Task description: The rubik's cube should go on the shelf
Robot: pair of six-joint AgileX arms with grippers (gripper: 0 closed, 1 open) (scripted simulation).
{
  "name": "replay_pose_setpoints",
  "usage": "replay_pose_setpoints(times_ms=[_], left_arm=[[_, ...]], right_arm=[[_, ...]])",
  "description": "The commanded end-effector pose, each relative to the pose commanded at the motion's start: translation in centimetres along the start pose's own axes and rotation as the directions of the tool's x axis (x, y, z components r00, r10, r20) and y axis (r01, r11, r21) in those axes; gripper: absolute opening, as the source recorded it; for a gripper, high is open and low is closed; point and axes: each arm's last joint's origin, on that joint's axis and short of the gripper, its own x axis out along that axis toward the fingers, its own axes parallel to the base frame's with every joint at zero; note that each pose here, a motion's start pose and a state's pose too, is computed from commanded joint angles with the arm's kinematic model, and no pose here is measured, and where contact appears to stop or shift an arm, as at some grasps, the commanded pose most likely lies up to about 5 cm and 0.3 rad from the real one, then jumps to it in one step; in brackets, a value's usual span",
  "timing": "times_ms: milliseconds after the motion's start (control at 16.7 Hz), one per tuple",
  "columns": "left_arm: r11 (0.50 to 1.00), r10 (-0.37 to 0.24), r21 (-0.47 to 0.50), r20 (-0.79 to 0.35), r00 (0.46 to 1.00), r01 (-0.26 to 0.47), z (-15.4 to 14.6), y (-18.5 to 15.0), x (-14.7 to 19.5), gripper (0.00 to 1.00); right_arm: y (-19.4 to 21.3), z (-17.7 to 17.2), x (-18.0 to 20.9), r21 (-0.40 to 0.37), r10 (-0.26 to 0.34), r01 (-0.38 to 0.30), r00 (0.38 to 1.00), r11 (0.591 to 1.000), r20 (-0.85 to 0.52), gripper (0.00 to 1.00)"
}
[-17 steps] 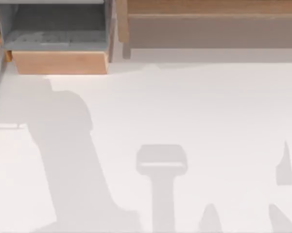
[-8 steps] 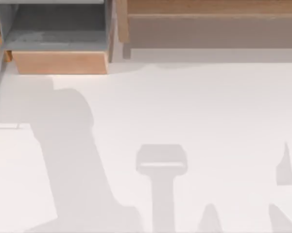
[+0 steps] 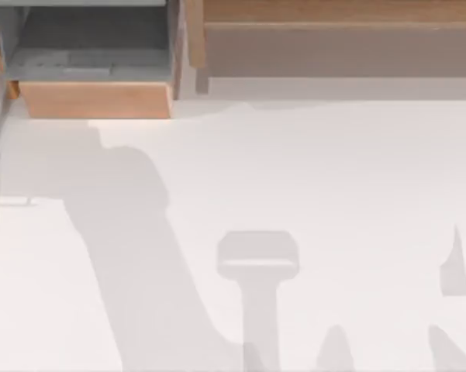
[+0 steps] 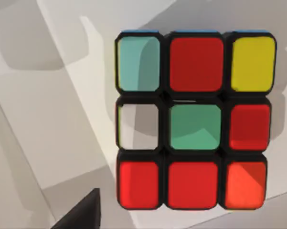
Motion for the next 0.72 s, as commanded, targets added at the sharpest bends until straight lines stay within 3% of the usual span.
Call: replay_pose_setpoints(times_ms=[420,720], left_arm=[[1.000,-0.010,-0.008,-0.009,1.000,0.010,0.3,1.4,5.6,1.00],[1.000,-0.005,-0.005,-0.002,1.000,0.005,0.8,1.5,6.4,1.00]], right_arm=[[0.0,0.0,0.0,0.000,0.000,0.000,1.000,1.000,0.000,1.00],[0.0,0.0,0.0,0.000,0.000,0.000,1.000,1.000,0.000,1.00]])
